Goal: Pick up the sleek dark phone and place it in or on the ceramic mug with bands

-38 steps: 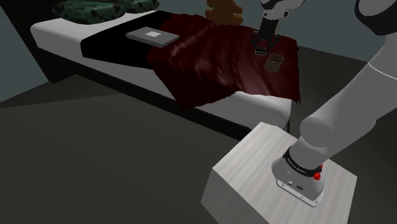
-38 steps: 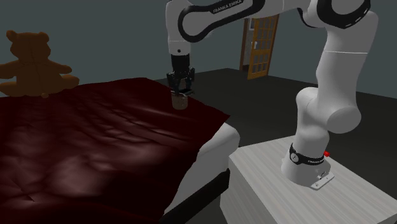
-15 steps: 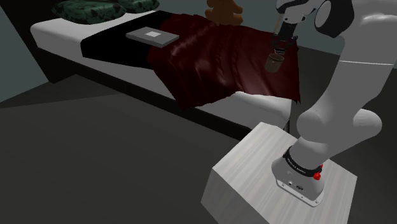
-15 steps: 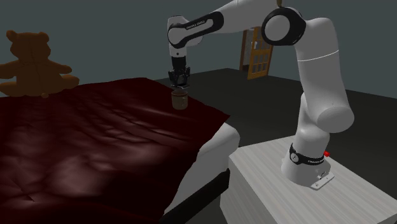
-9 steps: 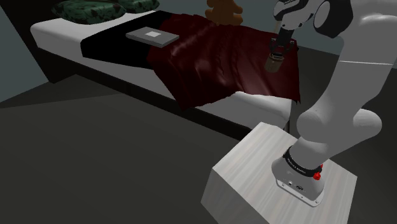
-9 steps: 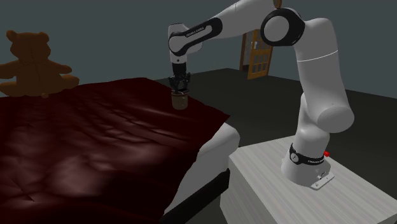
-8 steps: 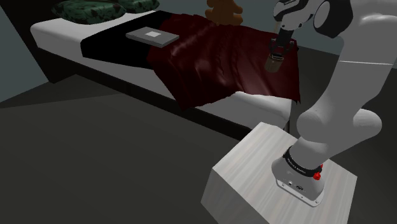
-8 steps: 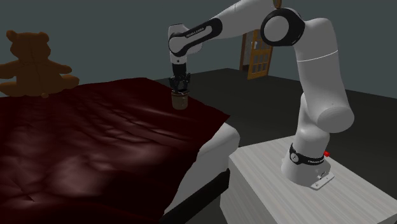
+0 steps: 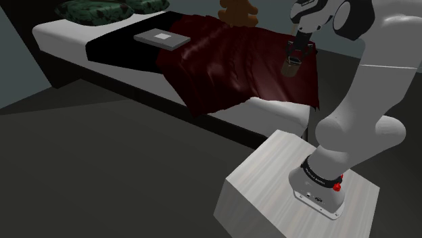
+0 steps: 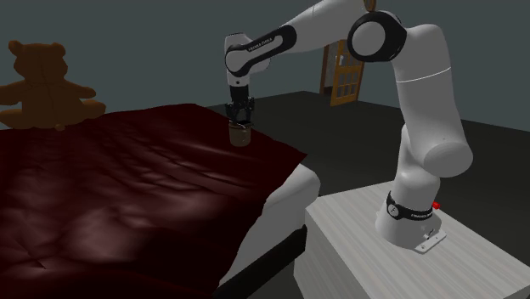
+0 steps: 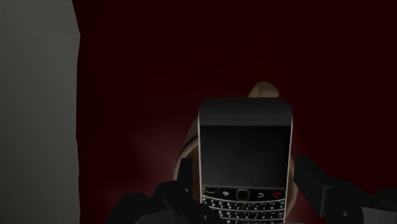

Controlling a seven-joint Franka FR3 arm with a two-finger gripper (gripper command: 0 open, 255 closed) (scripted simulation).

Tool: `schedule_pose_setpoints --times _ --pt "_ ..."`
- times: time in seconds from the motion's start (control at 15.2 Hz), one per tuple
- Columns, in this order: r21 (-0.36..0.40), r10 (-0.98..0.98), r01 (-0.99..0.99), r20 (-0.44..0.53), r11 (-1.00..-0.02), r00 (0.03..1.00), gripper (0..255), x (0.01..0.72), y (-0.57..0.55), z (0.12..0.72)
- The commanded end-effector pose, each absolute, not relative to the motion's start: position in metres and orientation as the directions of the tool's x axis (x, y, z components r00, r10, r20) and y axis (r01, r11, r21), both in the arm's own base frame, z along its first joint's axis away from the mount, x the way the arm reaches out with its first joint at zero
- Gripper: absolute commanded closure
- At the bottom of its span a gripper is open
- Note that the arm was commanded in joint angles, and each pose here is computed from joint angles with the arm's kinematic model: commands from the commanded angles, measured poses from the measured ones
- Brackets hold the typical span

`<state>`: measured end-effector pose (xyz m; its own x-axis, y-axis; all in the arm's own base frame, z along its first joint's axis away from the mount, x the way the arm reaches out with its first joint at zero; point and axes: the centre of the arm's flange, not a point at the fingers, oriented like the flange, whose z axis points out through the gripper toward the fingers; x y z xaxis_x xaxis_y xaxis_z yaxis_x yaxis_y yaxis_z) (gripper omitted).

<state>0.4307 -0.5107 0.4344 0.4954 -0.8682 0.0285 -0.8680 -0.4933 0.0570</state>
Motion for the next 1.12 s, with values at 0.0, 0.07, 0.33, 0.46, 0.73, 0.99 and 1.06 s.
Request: schedule_pose_setpoints --times 0.0,0.07,0.33,0.46,0.73,0.99,1.06 --pt "0.058 -0.868 -0.868 0.027 -0.493 0.495 0 0.431 -0.511 0.433" --pt "0.058 -0.868 -0.868 0.027 -0.493 0.495 0 0.431 -0.511 0.433" --pt "0.058 -0.868 -0.868 0.027 -0.493 0.495 0 0.431 -0.51 0.447" --pt "0.058 -0.868 -0.868 0.027 -0.493 0.495 0 0.432 -0.509 0.473" --pt "0.058 -0.868 -0.868 0.027 -0.493 0.495 0 0.432 -0.508 0.484" --pt "0.058 -0.868 -0.868 0.027 -0.493 0.495 0 0.432 -0.508 0.484" --pt "0.058 -0.868 -0.868 0.027 -0.493 0.495 0 0.432 -0.508 0.484"
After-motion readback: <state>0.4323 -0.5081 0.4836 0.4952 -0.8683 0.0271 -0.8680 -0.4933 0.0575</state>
